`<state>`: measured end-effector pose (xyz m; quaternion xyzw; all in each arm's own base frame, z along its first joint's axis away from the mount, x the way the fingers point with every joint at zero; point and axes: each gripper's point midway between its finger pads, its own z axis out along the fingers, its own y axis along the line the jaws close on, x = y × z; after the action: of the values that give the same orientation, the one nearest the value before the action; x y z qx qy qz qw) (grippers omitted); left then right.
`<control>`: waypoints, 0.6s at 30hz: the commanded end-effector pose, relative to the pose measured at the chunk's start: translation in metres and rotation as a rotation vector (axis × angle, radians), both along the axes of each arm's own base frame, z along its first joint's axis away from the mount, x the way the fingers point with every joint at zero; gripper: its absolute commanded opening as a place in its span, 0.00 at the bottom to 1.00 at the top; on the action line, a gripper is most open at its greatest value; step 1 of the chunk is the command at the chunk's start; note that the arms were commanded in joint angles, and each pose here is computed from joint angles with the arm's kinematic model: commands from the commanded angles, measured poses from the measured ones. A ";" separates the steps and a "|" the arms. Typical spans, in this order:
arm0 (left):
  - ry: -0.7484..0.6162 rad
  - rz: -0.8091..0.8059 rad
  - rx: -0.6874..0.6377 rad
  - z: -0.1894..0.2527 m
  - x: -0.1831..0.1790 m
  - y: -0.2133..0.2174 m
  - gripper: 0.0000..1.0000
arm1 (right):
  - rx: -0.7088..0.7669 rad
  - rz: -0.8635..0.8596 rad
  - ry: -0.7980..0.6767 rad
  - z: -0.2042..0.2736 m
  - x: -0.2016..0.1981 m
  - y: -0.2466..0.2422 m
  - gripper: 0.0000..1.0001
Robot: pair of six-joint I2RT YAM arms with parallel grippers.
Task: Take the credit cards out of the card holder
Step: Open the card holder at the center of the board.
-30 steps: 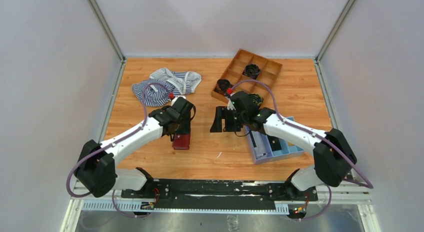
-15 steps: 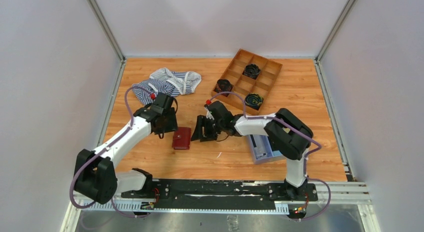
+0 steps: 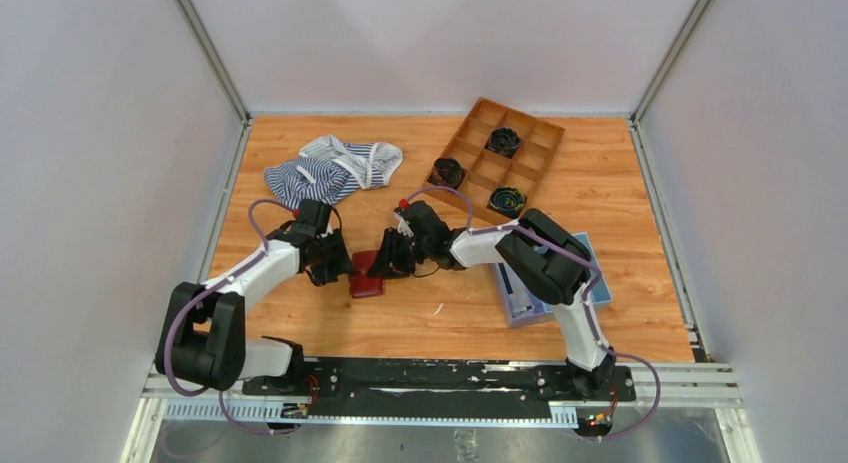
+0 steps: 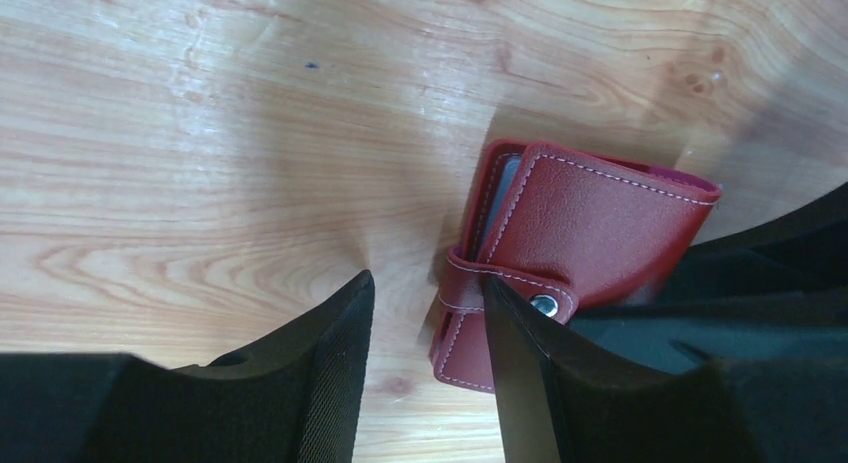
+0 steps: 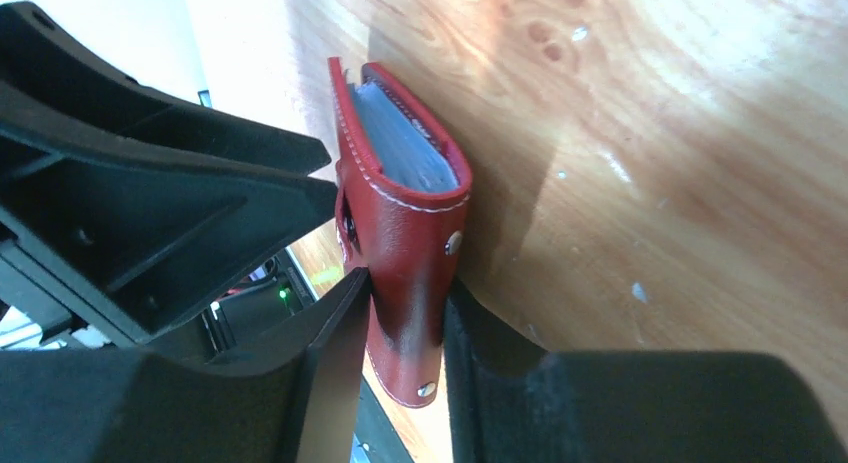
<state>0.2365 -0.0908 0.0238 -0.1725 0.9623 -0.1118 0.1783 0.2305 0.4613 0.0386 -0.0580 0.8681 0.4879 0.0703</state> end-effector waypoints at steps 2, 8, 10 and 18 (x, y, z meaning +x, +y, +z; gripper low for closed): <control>0.014 -0.037 -0.170 -0.009 -0.004 -0.031 0.48 | -0.023 0.002 0.011 -0.013 -0.001 0.009 0.20; -0.015 -0.058 -0.163 0.001 -0.001 -0.031 0.47 | -0.019 -0.027 -0.004 0.001 0.005 -0.010 0.00; -0.055 -0.086 -0.123 0.012 0.002 -0.028 0.49 | -0.047 -0.042 -0.027 0.003 0.006 -0.024 0.00; -0.161 -0.304 -0.039 0.048 -0.007 -0.060 0.66 | -0.171 -0.048 -0.050 0.000 -0.002 -0.056 0.00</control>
<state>0.2346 -0.1395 0.0599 -0.0608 0.9587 -0.1664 0.2226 0.2312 0.4303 0.0545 -0.0559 0.8817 0.4588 0.0946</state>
